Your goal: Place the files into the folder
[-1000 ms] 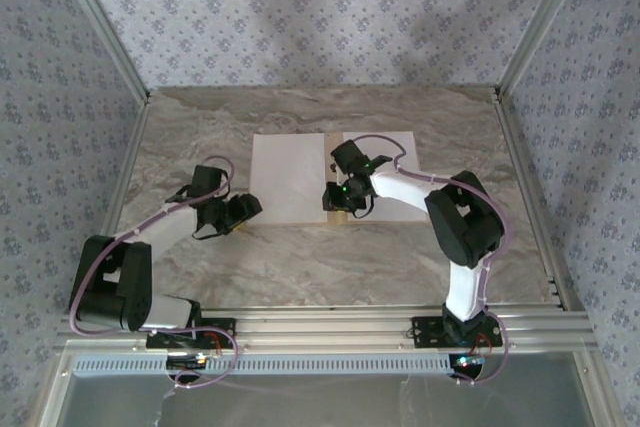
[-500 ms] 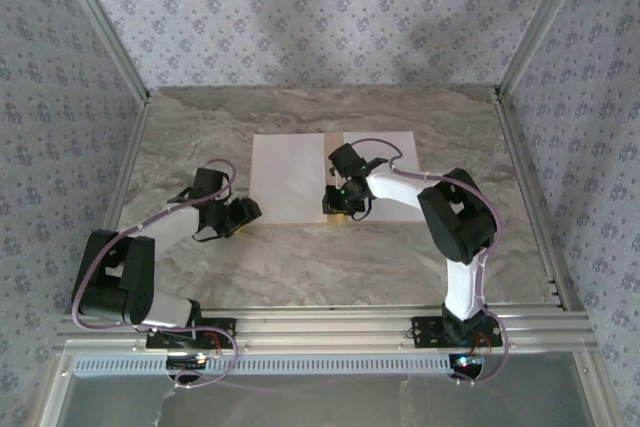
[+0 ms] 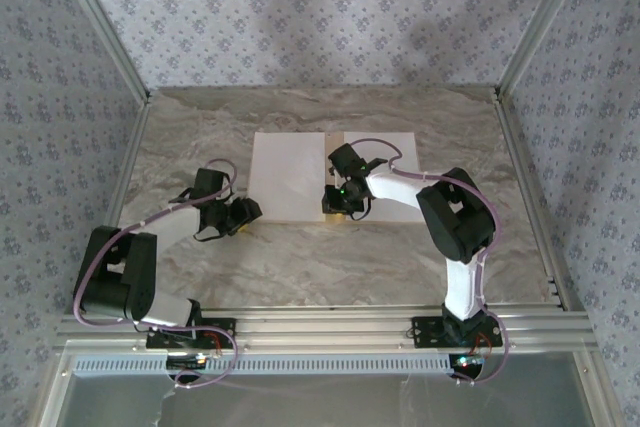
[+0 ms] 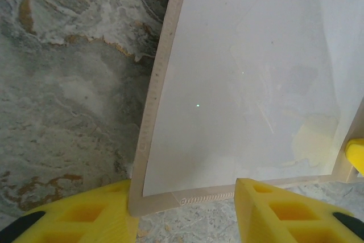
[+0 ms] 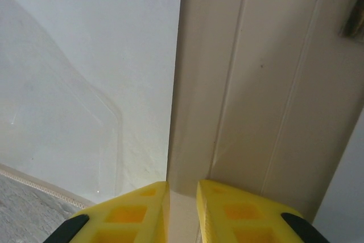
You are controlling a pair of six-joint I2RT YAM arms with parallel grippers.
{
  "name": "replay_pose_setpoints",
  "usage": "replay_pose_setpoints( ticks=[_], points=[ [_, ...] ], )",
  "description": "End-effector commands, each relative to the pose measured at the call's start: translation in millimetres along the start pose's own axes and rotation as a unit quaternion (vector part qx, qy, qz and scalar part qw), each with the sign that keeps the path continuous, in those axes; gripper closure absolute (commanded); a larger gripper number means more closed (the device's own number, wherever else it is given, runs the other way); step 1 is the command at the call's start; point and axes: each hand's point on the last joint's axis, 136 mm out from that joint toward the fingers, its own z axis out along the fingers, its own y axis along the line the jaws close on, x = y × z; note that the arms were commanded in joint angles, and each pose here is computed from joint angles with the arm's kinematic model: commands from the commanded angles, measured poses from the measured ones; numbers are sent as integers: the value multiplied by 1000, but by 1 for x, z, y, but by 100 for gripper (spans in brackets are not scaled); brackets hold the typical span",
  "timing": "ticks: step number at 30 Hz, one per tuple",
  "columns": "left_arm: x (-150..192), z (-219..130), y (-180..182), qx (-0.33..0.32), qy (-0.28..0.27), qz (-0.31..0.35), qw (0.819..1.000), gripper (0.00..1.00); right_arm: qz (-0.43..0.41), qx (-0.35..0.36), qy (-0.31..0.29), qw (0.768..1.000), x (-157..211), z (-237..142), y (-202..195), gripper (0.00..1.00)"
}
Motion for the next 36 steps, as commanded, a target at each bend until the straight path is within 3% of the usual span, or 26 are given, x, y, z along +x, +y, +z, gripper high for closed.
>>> replay_pose_setpoints(
  ticks=[1,9,18,26,31,36],
  points=[
    [-1,0,-6,20,1,4,1000,55,13,27,27,999,18,19,-17,78],
    [-9,-3,-20,60,-18,19,998,60,11,26,26,999,17,17,-16,78],
    [-22,-6,-33,152,-26,10,988,65,11,23,30,999,19,19,-14,79],
    [-30,0,-28,153,-32,3,988,73,9,23,32,999,20,19,-14,79],
    [-33,1,-26,155,-34,-1,987,83,7,17,29,999,17,16,-9,79],
    [-35,-9,-31,155,-46,8,987,92,-6,12,17,1000,5,0,3,70]
  ],
)
